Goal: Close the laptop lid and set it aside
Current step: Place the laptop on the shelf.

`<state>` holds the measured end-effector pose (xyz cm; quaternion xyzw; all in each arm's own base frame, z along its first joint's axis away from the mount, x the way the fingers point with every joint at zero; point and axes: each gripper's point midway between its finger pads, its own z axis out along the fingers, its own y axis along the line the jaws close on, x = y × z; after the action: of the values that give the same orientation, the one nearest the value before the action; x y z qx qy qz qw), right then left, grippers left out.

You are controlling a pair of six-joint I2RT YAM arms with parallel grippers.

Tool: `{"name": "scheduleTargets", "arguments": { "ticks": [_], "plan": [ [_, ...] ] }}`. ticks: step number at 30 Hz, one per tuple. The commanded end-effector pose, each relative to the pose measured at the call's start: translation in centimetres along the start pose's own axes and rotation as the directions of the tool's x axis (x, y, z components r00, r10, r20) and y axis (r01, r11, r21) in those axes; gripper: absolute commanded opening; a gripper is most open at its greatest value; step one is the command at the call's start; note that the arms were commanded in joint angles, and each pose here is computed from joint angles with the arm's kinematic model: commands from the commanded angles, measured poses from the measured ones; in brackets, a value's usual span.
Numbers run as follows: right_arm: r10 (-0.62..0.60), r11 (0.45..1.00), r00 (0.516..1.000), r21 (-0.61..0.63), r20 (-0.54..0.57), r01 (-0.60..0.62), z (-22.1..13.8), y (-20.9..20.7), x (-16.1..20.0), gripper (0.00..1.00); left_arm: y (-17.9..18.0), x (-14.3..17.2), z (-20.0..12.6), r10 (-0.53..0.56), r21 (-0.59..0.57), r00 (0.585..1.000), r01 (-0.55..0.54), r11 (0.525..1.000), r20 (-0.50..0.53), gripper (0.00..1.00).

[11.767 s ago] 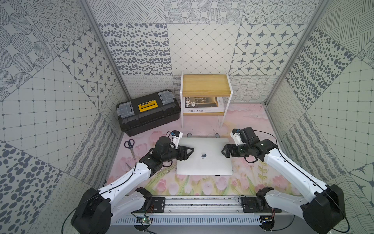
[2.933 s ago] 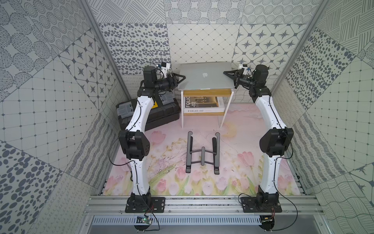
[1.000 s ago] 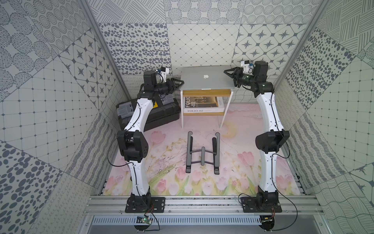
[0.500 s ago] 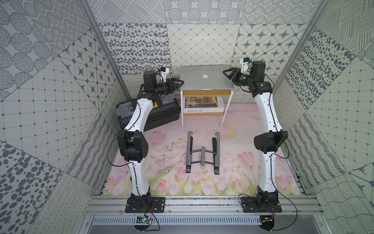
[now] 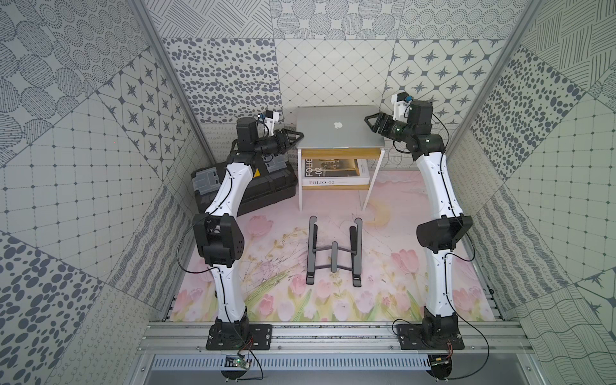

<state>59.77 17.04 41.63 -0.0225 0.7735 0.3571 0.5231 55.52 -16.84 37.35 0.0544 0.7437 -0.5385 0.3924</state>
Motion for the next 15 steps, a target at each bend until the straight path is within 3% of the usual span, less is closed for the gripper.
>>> {"name": "scheduleTargets", "arguments": {
  "ticks": [1,15],
  "plan": [
    [-0.115,0.988,0.989,-0.091,0.096,0.124,-2.1,5.4,-2.8,0.75,3.2,3.5,-0.2,-0.19,-0.081,0.977,0.183,0.98,-0.099,0.5],
    [-0.118,0.989,0.99,-0.079,0.079,0.124,-3.2,5.4,-2.8,0.84,2.3,3.2,-0.6,-0.184,-0.077,0.979,0.178,0.981,-0.082,0.51]
  ]
}}
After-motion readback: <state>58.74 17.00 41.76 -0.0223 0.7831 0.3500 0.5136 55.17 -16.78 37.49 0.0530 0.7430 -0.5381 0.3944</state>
